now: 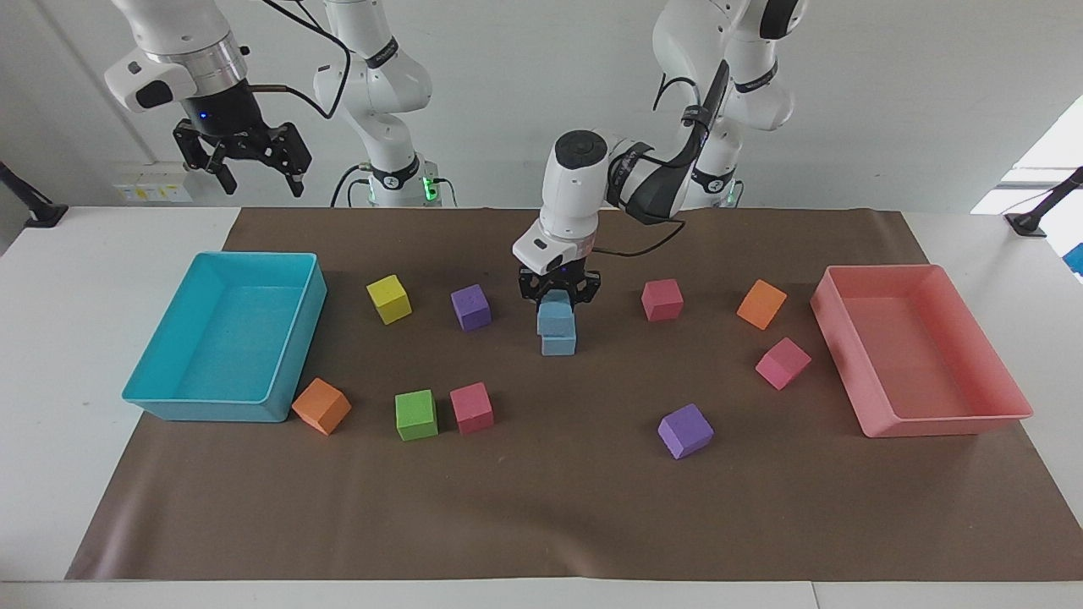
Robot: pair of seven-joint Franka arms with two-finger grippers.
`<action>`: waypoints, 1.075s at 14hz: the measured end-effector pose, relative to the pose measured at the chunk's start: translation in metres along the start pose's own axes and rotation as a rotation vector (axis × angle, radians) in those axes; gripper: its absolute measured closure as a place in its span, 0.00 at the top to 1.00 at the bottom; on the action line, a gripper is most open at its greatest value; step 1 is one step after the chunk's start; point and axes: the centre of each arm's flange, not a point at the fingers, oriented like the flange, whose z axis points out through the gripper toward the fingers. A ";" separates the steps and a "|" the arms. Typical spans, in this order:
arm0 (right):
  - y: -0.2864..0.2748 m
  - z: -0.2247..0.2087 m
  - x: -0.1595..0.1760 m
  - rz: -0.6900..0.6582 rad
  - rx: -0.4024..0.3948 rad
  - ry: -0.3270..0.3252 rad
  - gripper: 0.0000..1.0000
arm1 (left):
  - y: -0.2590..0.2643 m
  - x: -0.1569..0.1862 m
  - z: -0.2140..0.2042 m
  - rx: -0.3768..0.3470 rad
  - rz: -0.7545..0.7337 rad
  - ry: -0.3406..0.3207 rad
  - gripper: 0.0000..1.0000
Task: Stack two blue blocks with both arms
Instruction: 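Carry the blue cube with the left gripper over the center blue cube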
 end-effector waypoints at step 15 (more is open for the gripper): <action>0.000 0.000 0.000 0.000 0.000 0.000 1.00 | -0.001 0.001 0.001 -0.001 -0.001 0.017 0.58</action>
